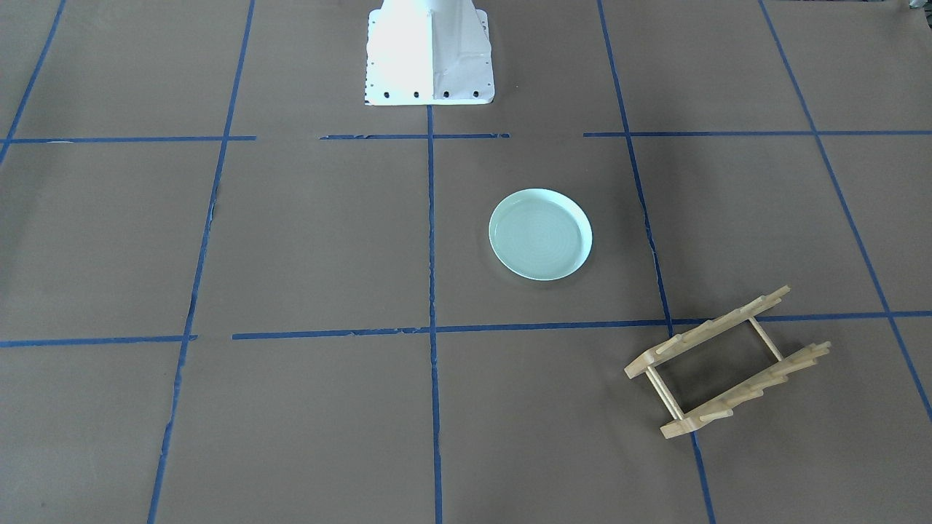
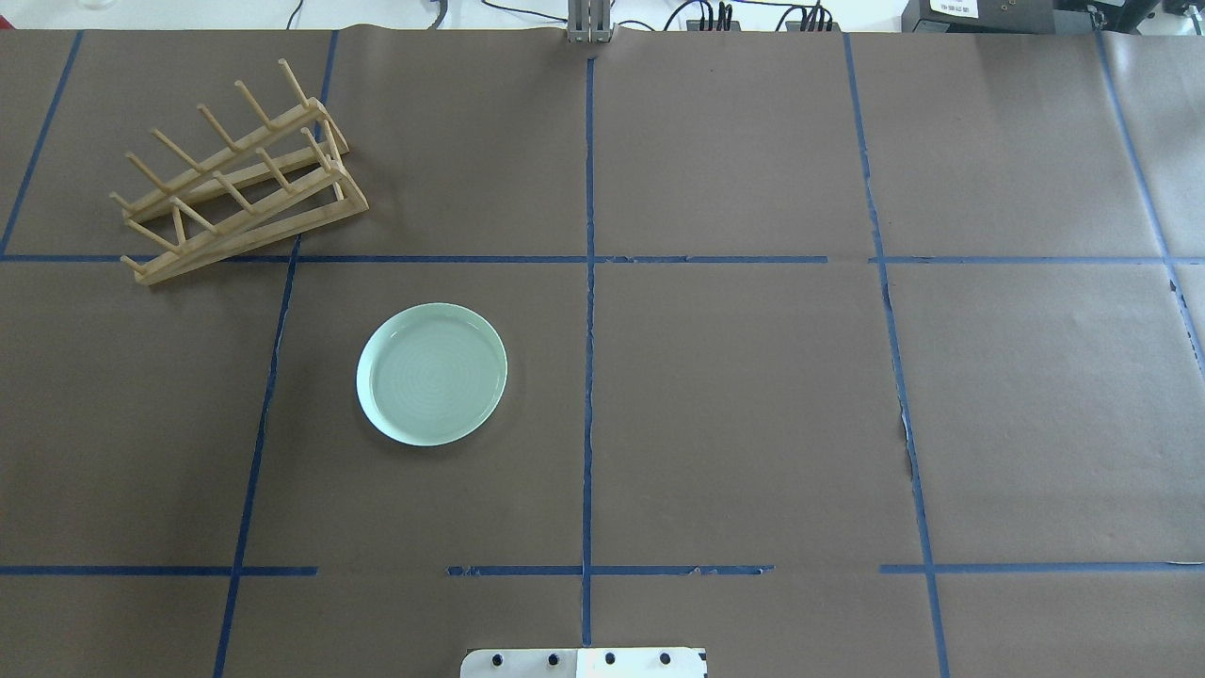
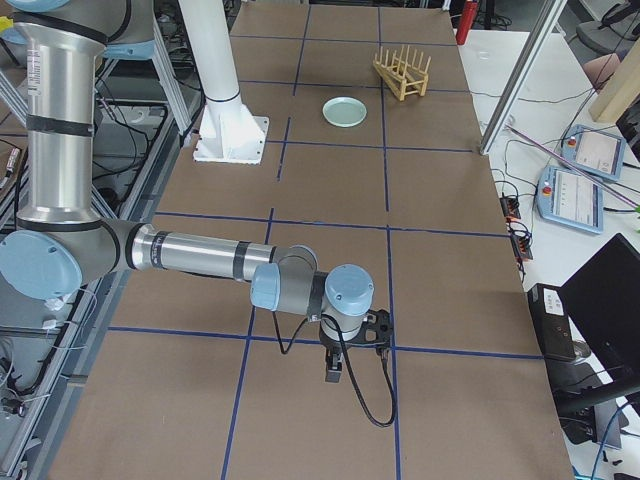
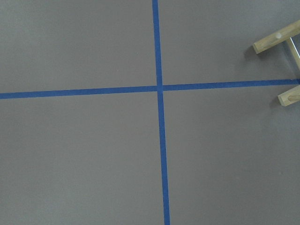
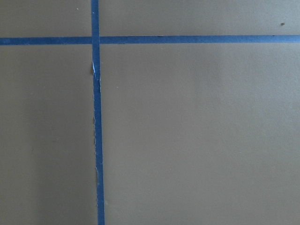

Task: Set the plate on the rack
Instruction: 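Move the left gripper down to the rim of the pale green plate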

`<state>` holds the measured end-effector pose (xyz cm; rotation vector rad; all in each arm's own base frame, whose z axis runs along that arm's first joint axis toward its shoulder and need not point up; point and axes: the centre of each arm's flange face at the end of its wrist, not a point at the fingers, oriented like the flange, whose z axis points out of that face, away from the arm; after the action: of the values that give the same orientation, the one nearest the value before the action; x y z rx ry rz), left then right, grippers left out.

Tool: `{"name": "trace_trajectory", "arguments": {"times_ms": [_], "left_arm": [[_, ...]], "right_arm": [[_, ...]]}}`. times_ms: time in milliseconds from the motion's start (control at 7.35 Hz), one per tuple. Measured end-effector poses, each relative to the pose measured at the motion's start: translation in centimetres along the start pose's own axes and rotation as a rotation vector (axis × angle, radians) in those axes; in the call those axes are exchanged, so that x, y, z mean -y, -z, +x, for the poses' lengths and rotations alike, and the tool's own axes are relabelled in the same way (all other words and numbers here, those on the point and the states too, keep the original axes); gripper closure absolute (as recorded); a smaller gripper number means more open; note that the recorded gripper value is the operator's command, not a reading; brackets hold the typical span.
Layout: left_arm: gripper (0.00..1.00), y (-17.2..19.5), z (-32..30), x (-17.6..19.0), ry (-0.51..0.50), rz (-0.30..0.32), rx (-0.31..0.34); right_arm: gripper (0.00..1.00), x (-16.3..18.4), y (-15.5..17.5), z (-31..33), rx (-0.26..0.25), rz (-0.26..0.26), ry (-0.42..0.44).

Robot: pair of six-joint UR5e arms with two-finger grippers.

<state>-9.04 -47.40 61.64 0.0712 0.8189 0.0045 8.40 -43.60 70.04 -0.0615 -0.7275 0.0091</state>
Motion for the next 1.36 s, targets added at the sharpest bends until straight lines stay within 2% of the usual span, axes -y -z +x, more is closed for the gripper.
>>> {"name": "trace_trajectory", "arguments": {"times_ms": [544, 952, 1224, 1360], "left_arm": [[0.00, 0.8, 0.3, -0.2, -0.004, 0.020, 0.010], [0.00, 1.1, 0.8, -0.3, -0.054, 0.060, 0.017], [0.00, 1.7, 4.3, 0.4, -0.092, 0.091, -0.020], [0.00, 1.5, 7.9, 0.9, -0.066, 0.091, -0.045]], "right_arm": [[0.00, 0.0, 0.0, 0.0, 0.000, 0.000, -0.001], [0.00, 0.0, 0.0, 0.0, 0.000, 0.000, -0.001], [0.00, 0.0, 0.0, 0.0, 0.000, 0.000, -0.001], [0.00, 0.0, 0.0, 0.0, 0.000, 0.000, -0.001]]}}
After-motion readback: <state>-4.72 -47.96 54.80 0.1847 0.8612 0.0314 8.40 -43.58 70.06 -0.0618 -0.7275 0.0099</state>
